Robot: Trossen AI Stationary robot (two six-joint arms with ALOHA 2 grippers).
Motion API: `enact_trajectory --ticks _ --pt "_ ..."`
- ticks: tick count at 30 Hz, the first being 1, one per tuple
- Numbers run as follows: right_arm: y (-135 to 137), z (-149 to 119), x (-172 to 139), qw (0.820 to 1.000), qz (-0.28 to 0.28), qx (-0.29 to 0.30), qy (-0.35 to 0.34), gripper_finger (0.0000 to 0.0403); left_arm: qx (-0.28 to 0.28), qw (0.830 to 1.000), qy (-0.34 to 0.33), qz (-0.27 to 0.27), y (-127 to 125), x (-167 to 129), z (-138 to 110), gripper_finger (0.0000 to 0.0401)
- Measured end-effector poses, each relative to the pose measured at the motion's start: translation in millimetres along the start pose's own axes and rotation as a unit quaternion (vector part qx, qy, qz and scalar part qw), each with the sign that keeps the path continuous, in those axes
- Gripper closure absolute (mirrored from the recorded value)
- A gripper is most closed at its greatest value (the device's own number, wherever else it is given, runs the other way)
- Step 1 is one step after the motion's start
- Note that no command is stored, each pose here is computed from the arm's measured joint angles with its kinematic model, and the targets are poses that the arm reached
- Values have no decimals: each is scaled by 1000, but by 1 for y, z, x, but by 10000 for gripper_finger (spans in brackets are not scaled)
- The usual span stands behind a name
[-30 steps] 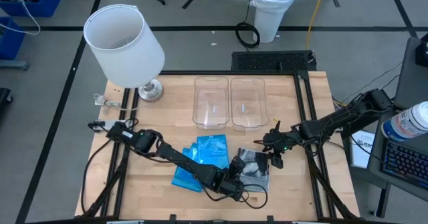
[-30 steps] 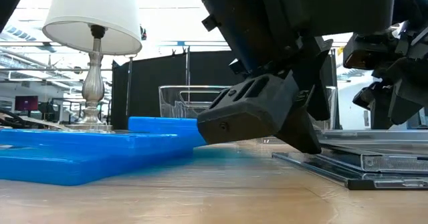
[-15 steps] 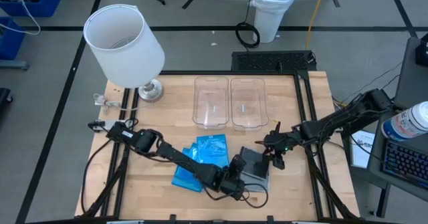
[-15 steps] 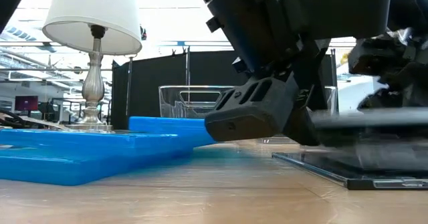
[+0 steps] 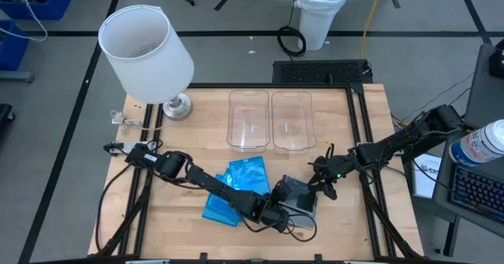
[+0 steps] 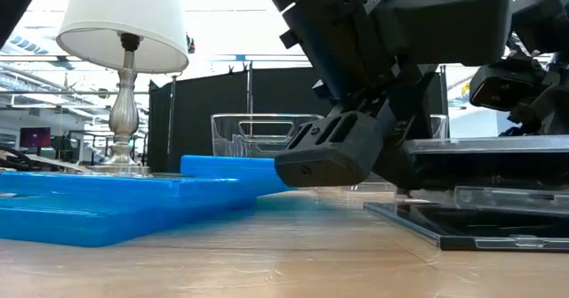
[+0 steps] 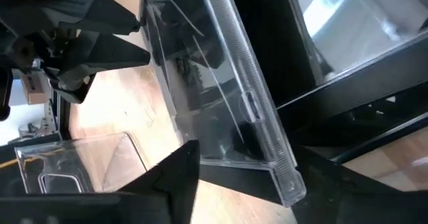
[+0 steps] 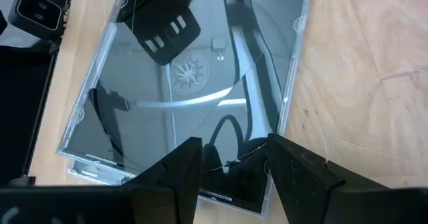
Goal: Pick & place jewel cases by type
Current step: Put the top black CD case into the right transparent bin
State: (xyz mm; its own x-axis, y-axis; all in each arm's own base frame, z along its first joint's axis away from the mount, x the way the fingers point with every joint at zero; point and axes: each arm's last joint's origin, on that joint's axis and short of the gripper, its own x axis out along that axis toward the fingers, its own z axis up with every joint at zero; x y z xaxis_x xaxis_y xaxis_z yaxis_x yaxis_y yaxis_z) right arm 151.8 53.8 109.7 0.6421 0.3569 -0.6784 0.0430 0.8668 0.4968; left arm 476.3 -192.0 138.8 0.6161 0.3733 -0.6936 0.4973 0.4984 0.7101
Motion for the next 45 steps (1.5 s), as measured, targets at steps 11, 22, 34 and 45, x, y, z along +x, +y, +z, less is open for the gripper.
enact_trajectory --ticks 11,22,34,45 --pt "0 1 0 1000 2 -8 -5 243 1 998 17 67 0 -6 7 367" --pt "3 5 0 999 16 -21 -30 243 71 986 67 133 -7 -17 11 360" --pt "12 14 -12 993 50 -56 -86 243 112 967 104 202 -11 -41 26 354" --pt "23 28 -38 972 79 -100 -200 243 137 936 160 282 -7 -76 34 361"
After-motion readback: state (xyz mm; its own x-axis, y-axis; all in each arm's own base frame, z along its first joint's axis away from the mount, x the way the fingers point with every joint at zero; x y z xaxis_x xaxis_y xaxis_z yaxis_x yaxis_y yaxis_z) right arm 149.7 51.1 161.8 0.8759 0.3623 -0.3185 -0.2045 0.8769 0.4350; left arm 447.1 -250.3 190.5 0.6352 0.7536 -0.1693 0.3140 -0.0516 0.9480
